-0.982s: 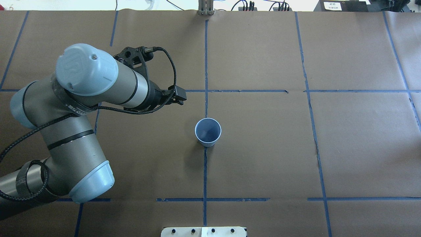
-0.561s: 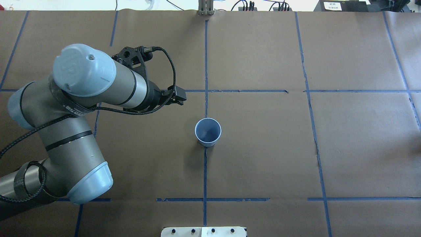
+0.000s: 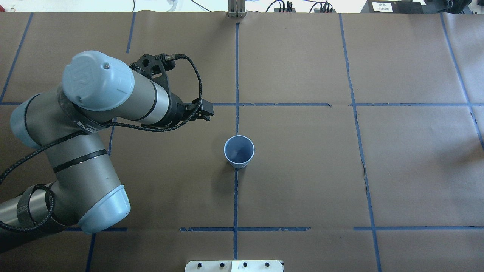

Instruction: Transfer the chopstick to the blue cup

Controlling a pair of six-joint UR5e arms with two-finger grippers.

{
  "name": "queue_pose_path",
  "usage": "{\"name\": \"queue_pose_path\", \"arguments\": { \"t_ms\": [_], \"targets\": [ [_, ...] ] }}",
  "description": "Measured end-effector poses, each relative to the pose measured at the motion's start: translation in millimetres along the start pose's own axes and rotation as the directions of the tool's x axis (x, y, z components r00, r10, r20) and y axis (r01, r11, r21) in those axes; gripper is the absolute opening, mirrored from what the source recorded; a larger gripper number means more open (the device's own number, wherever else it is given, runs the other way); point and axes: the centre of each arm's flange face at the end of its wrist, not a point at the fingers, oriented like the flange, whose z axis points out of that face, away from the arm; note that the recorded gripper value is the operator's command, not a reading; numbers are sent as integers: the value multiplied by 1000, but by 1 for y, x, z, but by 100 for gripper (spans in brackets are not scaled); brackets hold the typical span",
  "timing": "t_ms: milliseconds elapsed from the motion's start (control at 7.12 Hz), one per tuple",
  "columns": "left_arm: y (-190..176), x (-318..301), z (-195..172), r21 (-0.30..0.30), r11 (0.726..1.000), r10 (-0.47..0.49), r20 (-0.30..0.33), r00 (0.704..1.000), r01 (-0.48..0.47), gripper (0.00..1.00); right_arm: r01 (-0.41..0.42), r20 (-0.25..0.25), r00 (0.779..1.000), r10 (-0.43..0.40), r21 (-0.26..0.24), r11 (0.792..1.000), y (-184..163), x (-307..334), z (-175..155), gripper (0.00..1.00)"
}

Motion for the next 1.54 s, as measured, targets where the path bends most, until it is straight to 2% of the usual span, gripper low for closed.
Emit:
{"name": "queue_pose_path", "arguments": {
  "t_ms": [140, 281, 421, 561, 842, 1123, 1263, 1544],
  "targets": [
    [0, 0, -1, 0, 1000, 1, -2, 1000, -1, 100, 24, 41, 999, -24, -6, 1000, -18, -49, -29, 0],
    [0, 1, -1, 1, 1000, 1, -2, 1000, -1, 100, 81, 109, 991, -79, -13, 997, -40, -109, -42, 0],
    [0, 0, -2, 2, 1000, 1, -3, 1000, -1, 100, 155, 194, 970, -148, -22, 988, -60, -174, -39, 0],
    [-2, 0, -3, 5, 1000, 0, -4, 1000, 0, 100, 216, 282, 940, -194, -47, 975, -75, -244, -28, 1],
    [-10, -6, -9, 21, 1000, -10, -7, 1000, 10, 100, 265, 407, 896, -178, -169, 949, -81, -391, 21, 2],
    [-27, -28, -15, 55, 998, -22, -22, 1000, 24, 100, 308, 466, 869, -163, -254, 917, -81, -494, 84, 1],
    [-34, -37, -16, 68, 997, -25, -31, 999, 27, 100, 313, 482, 864, -146, -287, 905, -79, -534, 110, 1],
    [-38, -43, -17, 77, 997, -28, -38, 999, 31, 100, 330, 494, 859, -136, -332, 884, -69, -591, 140, 1]
  ]
}}
